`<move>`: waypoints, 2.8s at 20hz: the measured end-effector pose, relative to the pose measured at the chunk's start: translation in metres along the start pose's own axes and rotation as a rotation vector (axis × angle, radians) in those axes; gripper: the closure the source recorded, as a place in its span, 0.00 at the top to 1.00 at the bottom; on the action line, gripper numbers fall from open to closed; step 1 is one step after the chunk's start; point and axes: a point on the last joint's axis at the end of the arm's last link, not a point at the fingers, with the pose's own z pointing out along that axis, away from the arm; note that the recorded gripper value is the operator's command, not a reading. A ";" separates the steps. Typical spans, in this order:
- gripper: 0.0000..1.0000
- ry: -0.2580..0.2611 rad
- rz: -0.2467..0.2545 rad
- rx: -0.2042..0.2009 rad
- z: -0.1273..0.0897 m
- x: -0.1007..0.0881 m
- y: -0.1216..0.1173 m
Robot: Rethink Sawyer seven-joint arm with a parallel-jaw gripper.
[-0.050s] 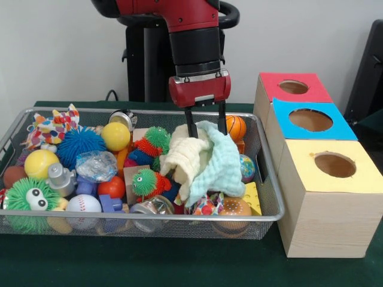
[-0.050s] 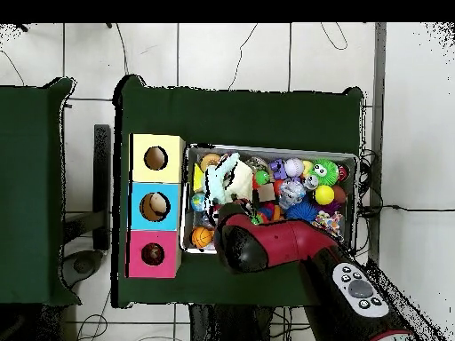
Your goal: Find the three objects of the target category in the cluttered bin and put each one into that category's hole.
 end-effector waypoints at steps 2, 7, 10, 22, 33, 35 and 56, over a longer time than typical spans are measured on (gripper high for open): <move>1.00 -0.001 0.000 0.001 0.000 0.000 0.000; 1.00 -0.007 -0.001 0.011 -0.005 -0.004 -0.004; 1.00 -0.004 0.017 0.029 -0.018 -0.013 -0.017; 1.00 0.105 0.137 0.084 -0.079 -0.031 -0.073; 1.00 0.102 0.146 0.103 -0.091 -0.033 -0.095; 1.00 0.104 0.136 0.105 -0.090 -0.032 -0.095; 1.00 0.161 0.018 0.146 -0.080 0.004 -0.111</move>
